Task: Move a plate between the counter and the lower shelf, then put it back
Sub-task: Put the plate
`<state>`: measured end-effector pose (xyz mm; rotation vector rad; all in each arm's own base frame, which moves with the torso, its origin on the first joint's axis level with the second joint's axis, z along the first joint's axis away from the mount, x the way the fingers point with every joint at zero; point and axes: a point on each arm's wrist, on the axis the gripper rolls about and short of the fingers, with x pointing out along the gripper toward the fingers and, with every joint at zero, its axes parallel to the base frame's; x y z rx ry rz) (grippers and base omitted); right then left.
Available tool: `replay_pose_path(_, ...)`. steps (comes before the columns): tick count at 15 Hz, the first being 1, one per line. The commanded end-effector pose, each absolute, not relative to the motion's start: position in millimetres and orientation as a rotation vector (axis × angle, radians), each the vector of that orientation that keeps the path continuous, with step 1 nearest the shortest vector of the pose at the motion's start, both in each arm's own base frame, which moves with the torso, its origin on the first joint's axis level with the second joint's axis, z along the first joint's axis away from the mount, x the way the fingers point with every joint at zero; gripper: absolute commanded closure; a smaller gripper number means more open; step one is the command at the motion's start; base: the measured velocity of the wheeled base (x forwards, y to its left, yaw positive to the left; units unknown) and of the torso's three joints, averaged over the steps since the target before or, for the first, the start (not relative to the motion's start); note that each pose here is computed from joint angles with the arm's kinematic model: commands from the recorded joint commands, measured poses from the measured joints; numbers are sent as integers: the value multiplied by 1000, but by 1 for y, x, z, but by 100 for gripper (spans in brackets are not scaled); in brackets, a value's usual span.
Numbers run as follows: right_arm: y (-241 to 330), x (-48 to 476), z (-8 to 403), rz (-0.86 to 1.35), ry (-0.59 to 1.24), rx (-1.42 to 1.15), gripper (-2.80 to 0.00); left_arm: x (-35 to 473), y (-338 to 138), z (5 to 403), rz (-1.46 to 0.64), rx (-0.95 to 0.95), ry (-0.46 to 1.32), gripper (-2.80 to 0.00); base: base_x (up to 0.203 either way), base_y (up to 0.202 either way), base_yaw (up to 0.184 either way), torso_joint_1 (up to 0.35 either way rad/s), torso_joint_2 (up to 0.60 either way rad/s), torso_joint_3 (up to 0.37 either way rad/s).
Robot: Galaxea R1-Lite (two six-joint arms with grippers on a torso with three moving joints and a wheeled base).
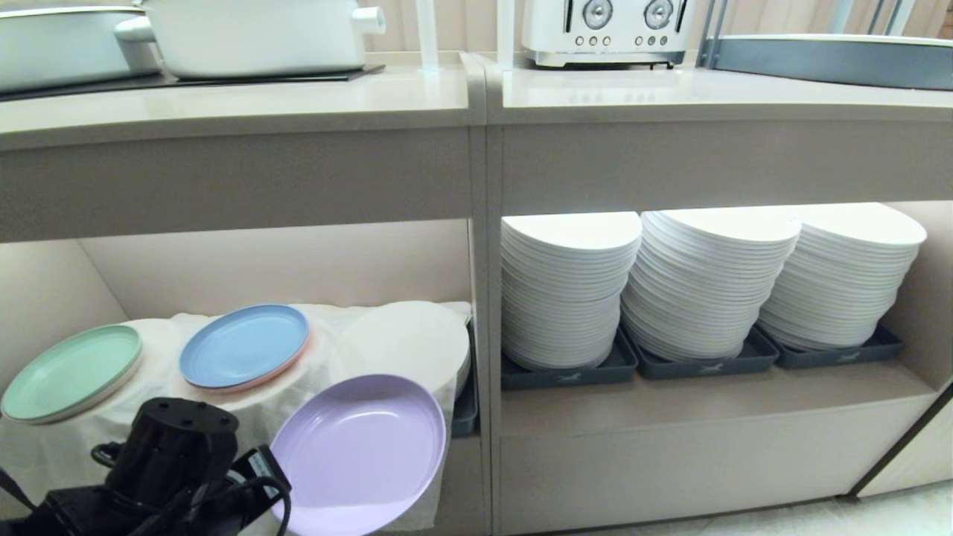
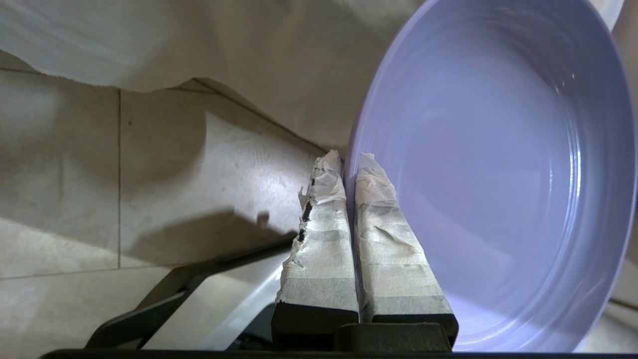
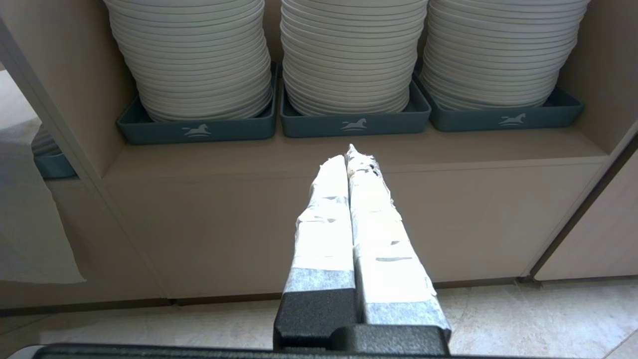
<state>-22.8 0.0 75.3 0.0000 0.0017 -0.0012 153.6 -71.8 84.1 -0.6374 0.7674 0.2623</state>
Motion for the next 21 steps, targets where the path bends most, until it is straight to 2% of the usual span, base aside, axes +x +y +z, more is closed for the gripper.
replay_pose_path(1, 0, -23, 75, -1, 2, 0, 0, 147, -72, 89, 238, -641, 761, 0, 0, 0, 0, 0, 0, 0)
replay_pose_path(10, 0, -23, 75, 0, 2, 0, 0, 128, -71, 77, 191, -543, 823, 0, 0, 0, 0, 0, 0, 0)
replay_pose_path(21, 0, -23, 75, -2, 2, 0, 0, 102, -57, 70, 178, -539, 830, 0, 0, 0, 0, 0, 0, 0)
